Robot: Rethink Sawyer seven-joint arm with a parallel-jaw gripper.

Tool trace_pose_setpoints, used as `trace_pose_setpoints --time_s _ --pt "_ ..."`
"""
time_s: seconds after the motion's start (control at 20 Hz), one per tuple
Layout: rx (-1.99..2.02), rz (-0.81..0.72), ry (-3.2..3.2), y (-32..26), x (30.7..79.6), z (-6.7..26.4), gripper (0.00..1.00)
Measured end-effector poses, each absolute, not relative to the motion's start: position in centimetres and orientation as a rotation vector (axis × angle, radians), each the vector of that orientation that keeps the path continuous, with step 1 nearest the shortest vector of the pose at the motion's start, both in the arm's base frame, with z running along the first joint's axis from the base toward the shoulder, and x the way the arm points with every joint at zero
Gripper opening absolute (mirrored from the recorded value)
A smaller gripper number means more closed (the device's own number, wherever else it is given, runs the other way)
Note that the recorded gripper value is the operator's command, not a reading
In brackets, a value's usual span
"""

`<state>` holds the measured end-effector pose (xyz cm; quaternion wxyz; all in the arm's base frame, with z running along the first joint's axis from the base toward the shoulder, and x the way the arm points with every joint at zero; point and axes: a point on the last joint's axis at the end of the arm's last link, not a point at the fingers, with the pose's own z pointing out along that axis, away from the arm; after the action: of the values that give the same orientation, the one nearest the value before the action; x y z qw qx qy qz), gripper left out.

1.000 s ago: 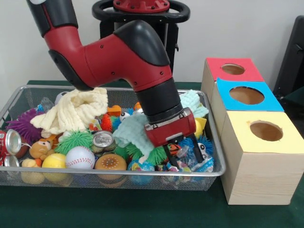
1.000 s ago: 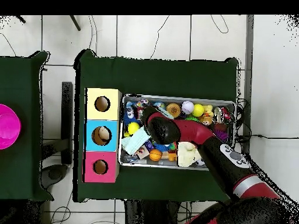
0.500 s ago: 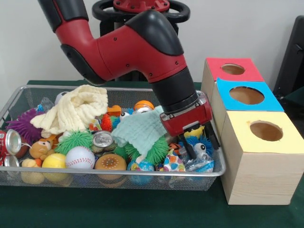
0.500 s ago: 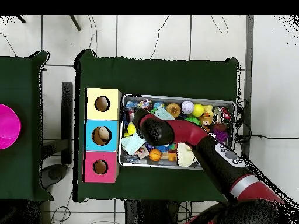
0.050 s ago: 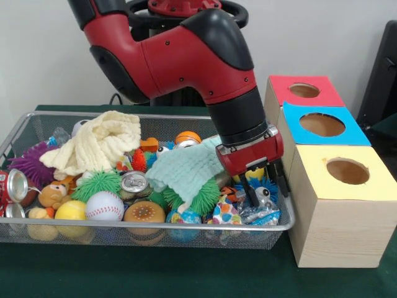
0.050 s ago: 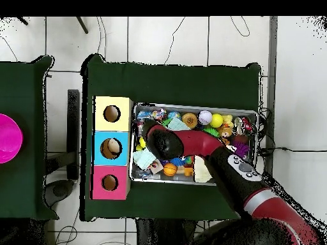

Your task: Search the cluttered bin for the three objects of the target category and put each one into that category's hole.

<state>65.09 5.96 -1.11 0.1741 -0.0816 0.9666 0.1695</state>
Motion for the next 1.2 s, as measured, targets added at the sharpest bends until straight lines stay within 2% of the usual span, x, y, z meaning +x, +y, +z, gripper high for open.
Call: trace_pose_setpoints --time_s 0.6,1.2 --pt "-0.352 0.321 2.753 7.2 65.2 -0.3 1.0" --pt "-0.365 0.293 2.757 7.0 65.2 -0.2 1.0"
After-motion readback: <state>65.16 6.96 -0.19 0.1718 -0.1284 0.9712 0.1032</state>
